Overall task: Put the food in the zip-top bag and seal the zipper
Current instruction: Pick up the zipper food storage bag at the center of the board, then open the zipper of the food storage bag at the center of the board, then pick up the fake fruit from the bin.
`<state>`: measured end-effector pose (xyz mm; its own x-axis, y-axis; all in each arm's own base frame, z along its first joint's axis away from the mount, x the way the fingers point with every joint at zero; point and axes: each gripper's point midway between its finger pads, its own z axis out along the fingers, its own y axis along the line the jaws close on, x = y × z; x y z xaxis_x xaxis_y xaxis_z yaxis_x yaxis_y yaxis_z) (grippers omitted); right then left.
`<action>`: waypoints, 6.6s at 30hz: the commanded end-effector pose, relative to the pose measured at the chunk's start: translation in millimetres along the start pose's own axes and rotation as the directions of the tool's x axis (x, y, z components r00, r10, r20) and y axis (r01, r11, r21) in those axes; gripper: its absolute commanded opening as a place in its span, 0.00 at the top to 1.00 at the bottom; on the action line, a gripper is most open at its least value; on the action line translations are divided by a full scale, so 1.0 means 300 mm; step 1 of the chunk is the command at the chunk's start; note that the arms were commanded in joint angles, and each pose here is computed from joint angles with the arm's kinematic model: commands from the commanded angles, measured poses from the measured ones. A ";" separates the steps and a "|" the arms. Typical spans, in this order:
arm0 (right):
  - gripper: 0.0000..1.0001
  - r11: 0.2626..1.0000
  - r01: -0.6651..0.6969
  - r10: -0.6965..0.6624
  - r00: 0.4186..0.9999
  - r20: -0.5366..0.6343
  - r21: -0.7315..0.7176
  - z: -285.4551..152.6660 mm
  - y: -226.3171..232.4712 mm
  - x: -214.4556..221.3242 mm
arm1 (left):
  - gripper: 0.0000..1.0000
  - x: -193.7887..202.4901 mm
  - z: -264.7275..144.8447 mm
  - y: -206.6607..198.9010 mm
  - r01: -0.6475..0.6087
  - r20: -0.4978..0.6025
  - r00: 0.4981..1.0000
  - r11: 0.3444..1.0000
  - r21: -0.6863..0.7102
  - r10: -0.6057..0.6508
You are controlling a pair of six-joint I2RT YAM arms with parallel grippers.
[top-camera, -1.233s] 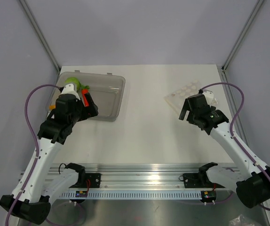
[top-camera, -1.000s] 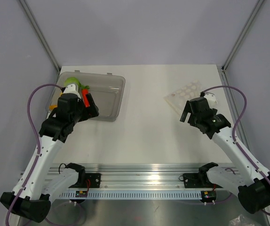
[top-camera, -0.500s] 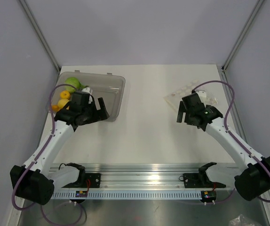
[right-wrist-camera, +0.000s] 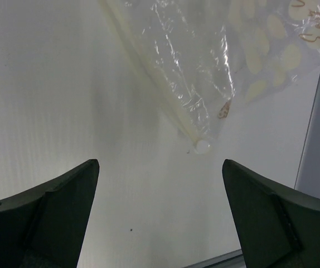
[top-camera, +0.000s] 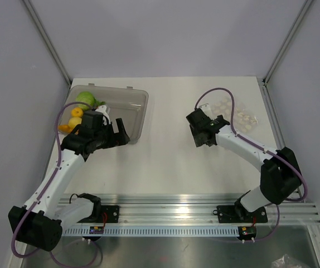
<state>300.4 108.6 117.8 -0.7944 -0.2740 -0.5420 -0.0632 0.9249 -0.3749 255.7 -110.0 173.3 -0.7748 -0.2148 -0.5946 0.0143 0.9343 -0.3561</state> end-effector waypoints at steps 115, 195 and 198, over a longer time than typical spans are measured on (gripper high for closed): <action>1.00 0.571 -0.497 0.484 0.847 -0.221 -0.654 -0.382 0.346 -0.209 | 0.17 0.024 0.140 -0.627 0.131 -0.134 0.989 0.839 0.527 -0.070; 1.00 0.507 -0.466 0.525 0.834 -0.169 -0.725 -0.289 0.658 -0.556 | 0.09 -0.382 0.436 0.717 0.212 -0.012 0.952 0.687 -0.695 -0.306; 1.00 0.511 -0.469 0.532 0.831 -0.164 -0.720 -0.279 0.646 -0.558 | 0.13 -0.393 0.460 0.714 0.222 -0.003 0.952 0.699 -0.680 -0.305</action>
<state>365.2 357.0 189.5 -0.8111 0.3062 -0.4984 -0.0634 0.8009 0.5954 411.9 70.4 52.1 -0.7977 -0.4794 -0.3659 -0.5577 0.8173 0.1450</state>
